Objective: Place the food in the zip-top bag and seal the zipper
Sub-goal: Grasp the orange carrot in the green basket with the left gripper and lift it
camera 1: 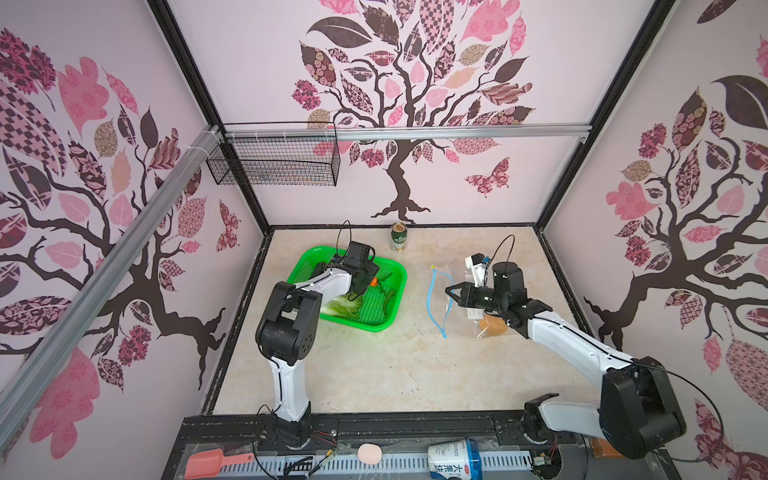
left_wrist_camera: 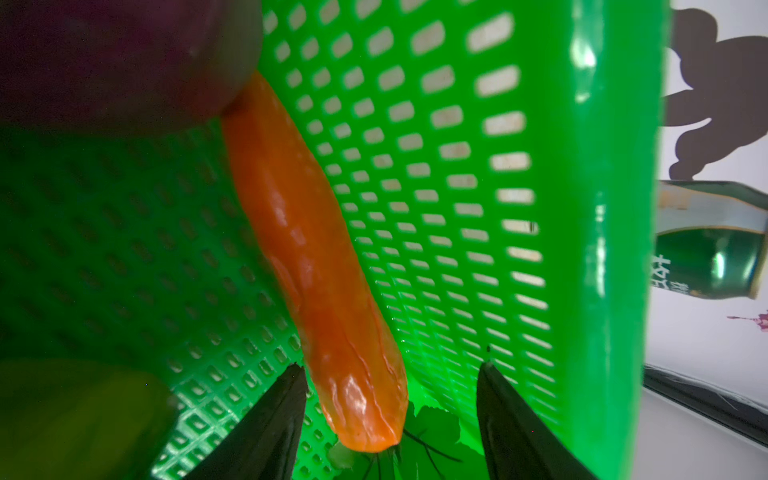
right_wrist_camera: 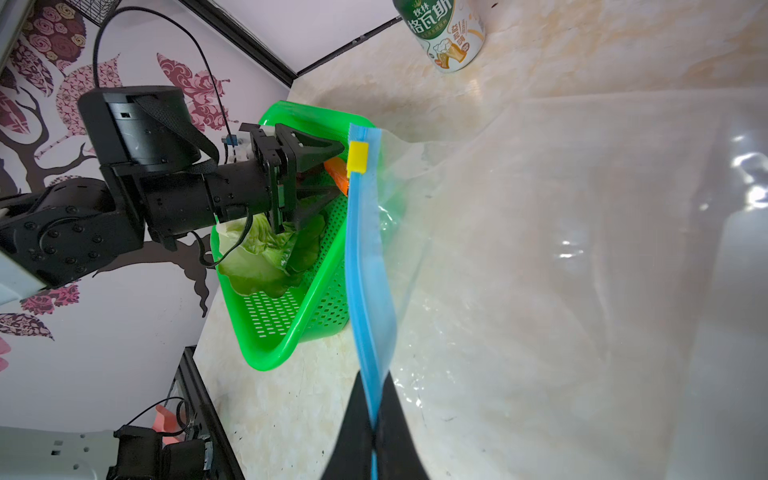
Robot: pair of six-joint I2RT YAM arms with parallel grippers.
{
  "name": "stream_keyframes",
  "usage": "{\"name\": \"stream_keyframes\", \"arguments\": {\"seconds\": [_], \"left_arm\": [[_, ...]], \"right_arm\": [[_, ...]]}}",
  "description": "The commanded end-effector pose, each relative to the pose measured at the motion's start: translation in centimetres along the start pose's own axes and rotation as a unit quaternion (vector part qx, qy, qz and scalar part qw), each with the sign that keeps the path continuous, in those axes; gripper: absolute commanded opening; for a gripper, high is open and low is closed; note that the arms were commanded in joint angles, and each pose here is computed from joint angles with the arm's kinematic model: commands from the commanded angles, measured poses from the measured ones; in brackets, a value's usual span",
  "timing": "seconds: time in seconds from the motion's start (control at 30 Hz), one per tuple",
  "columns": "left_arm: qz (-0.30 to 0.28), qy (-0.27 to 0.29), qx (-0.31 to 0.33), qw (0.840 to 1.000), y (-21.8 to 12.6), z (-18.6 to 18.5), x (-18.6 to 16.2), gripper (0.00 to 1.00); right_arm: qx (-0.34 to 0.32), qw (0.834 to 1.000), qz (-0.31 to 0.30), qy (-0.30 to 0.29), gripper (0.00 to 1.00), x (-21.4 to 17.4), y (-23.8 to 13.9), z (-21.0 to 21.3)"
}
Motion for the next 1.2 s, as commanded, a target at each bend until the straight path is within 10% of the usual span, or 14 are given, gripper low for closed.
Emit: {"name": "stream_keyframes", "arguments": {"seconds": [0.0, 0.67, 1.17], "left_arm": [[-0.010, -0.019, 0.010, 1.000, 0.9, 0.6, 0.5, 0.65], [-0.003, -0.047, 0.032, 0.998, 3.1, 3.5, 1.0, 0.30], [-0.008, 0.088, -0.091, 0.992, -6.6, -2.3, 1.2, 0.28]], "right_arm": [[0.000, 1.000, -0.010, -0.013, 0.00, 0.5, -0.5, 0.5], [-0.011, 1.000, -0.010, -0.014, 0.00, 0.5, -0.6, 0.2], [-0.004, 1.000, -0.011, -0.014, 0.00, 0.6, -0.6, 0.4]]}}
Point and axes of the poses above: each gripper's point midway between its finger pads, its own y axis out along the fingers, its own z axis along the line the jaws close on, x = y × z, the point moved 3 cm from there along -y, back along the fingers, and after that the axes turned 12 degrees about -y, right-handed, at the moved point
